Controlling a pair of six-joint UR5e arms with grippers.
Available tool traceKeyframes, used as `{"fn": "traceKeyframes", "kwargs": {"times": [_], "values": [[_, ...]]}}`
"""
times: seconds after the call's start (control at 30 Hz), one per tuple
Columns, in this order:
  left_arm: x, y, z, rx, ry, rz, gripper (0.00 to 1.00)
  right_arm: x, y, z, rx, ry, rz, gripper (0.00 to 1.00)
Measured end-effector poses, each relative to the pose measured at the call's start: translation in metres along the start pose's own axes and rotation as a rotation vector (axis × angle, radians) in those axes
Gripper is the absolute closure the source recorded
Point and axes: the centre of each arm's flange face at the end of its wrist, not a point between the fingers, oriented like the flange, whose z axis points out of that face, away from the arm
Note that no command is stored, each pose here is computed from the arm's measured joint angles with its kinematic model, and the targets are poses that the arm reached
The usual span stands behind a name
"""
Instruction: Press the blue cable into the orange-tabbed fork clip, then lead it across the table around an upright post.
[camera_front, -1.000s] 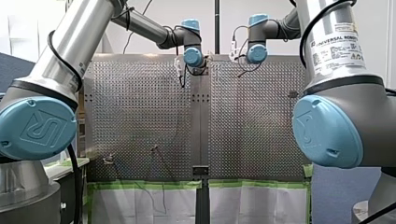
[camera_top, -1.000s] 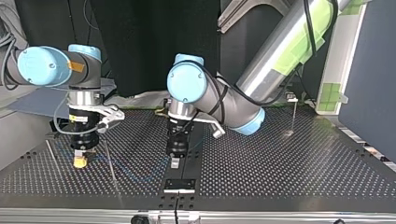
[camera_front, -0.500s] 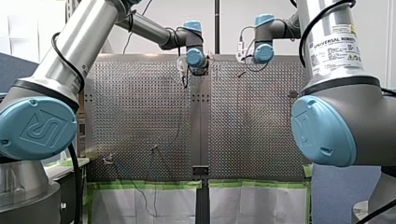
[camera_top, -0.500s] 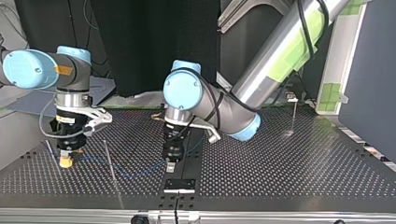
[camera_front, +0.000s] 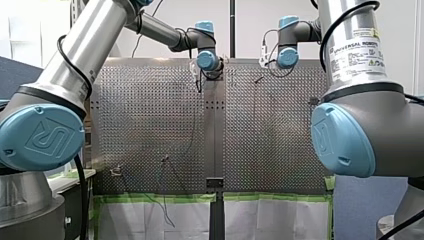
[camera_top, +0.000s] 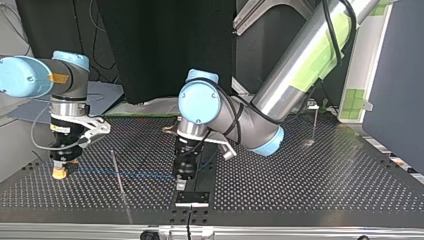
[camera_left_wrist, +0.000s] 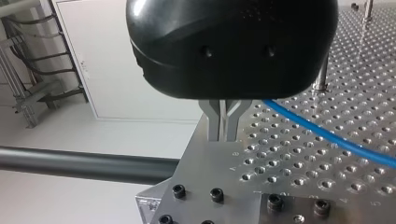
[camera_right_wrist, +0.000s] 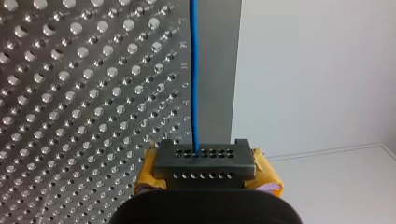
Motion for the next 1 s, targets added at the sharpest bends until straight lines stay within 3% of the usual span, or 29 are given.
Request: {"fn": "traceKeyframes", "kwargs": {"times": [0.2,0.27,0.3,0.53,1.0], "values": [[0.0,0.006,0.004,0.014,0.002,-0.019,1.0,-0.001,0.004,0.0,-0.007,-0.007,-0.002,1.0],[0.003,0.008,0.007,0.014,0.007,-0.021,1.0,-0.001,-0.001,-0.001,0.0,-0.005,0.0,1.0],[0.006,0.008,0.008,0.015,0.012,-0.019,1.0,0.0,-0.006,-0.002,0.009,-0.001,0.002,1.0],[0.026,-0.001,0.016,0.021,0.058,0.002,1.0,0.0,-0.006,-0.002,0.01,-0.001,0.002,1.0],[0.023,-0.005,0.02,0.018,0.063,0.002,1.0,0.0,-0.006,-0.002,0.009,-0.001,0.002,1.0]]}}
